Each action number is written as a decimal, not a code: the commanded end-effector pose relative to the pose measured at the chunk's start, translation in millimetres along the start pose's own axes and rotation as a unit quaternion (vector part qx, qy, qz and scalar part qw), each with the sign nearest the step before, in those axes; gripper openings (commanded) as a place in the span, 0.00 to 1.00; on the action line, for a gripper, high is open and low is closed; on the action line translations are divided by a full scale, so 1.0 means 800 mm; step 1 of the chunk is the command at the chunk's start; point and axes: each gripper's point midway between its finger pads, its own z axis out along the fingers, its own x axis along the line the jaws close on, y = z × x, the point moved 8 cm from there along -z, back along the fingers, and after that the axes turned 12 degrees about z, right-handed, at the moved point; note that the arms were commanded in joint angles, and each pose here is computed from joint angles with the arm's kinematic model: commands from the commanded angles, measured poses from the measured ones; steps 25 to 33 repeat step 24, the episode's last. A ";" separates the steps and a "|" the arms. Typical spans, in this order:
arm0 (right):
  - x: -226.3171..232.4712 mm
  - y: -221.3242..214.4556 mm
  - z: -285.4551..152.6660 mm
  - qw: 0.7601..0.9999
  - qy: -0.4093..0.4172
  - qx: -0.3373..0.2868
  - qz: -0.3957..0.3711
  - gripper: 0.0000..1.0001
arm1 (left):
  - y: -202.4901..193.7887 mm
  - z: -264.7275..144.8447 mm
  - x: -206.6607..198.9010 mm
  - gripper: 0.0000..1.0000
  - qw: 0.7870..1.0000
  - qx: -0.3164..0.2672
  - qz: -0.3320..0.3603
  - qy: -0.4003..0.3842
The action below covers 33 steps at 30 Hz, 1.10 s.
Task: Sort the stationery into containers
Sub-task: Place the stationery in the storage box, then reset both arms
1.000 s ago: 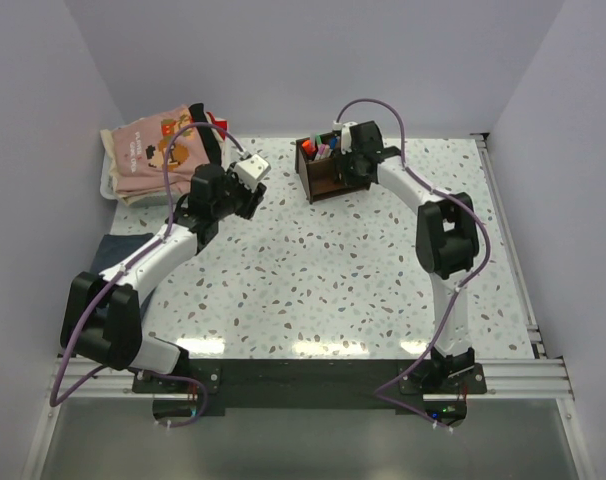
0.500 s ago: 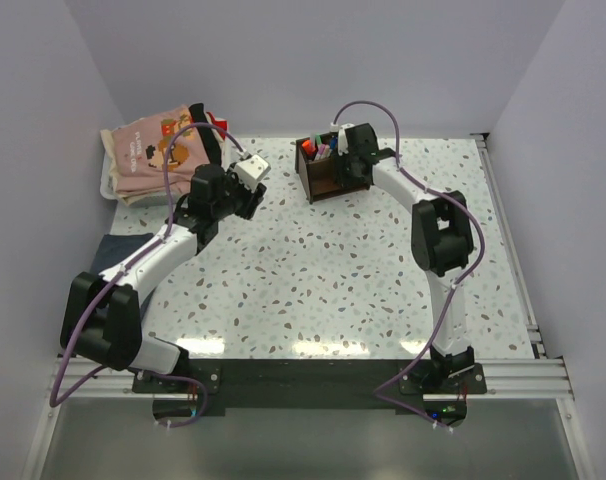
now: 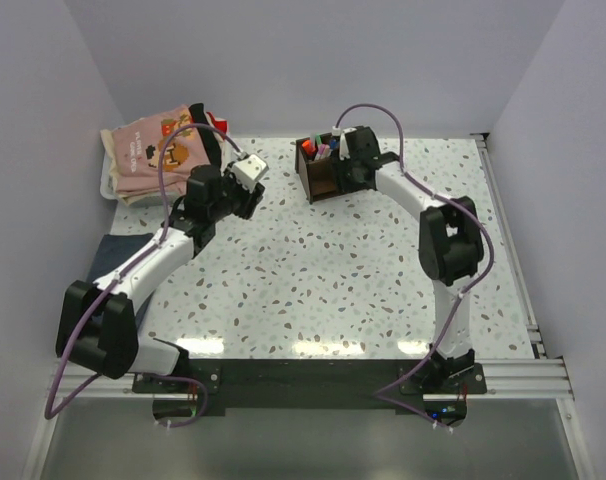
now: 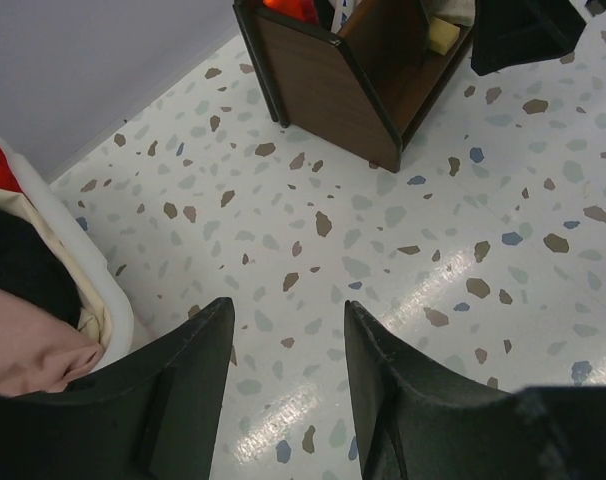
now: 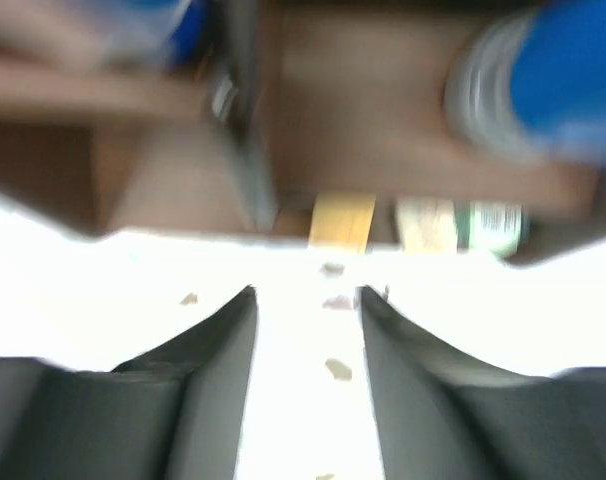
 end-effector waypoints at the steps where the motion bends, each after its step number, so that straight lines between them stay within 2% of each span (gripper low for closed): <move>1: 0.005 0.015 -0.102 0.999 0.004 -0.049 0.018 0.62 | 0.013 -0.012 0.006 0.53 0.999 -0.033 0.003 0.006; 2: 0.000 0.010 -0.112 0.999 0.000 -0.051 0.013 0.72 | 0.014 -0.011 0.006 0.54 0.999 -0.035 0.004 0.008; 3: -0.005 0.013 -0.137 0.997 -0.019 -0.072 0.013 0.76 | 0.015 -0.011 0.006 0.54 0.999 -0.037 0.001 0.008; 4: -0.016 -0.008 -0.138 0.997 -0.044 -0.061 0.014 0.83 | 0.016 -0.011 0.007 0.56 0.999 -0.040 -0.001 0.009; 5: -0.023 -0.013 -0.145 0.996 -0.063 -0.069 0.016 0.87 | 0.017 -0.010 0.007 0.98 0.999 -0.041 -0.005 0.010; 6: -0.029 -0.011 -0.164 0.992 -0.079 -0.092 0.020 0.89 | 0.019 -0.009 0.007 1.00 0.999 -0.044 -0.013 0.009; 7: -0.044 -0.029 -0.165 0.989 -0.118 -0.087 0.020 0.91 | 0.021 -0.007 0.007 1.00 0.999 -0.047 -0.016 0.005; 9: -0.055 -0.033 -0.190 0.983 -0.140 -0.118 0.019 0.98 | 0.027 -0.006 0.007 1.00 0.998 -0.056 -0.024 0.000; 10: -0.063 -0.049 -0.194 0.981 -0.157 -0.114 0.013 0.99 | 0.029 -0.003 0.008 1.00 0.998 -0.059 -0.026 0.000; 15: -0.080 -0.073 -0.231 0.975 -0.179 -0.133 -0.020 0.99 | 0.043 0.011 0.017 1.00 0.996 -0.077 -0.037 0.003; 19: -0.089 -0.081 -0.254 0.968 -0.193 -0.157 -0.034 0.99 | 0.042 0.033 0.023 1.00 0.997 -0.062 -0.040 -0.002; 24: -0.092 -0.082 -0.258 0.963 -0.191 -0.184 -0.046 0.99 | 0.032 0.058 0.026 1.00 0.998 -0.026 -0.046 -0.013; 33: -0.092 -0.082 -0.258 0.963 -0.191 -0.184 -0.046 0.99 | 0.032 0.058 0.026 1.00 0.998 -0.026 -0.046 -0.013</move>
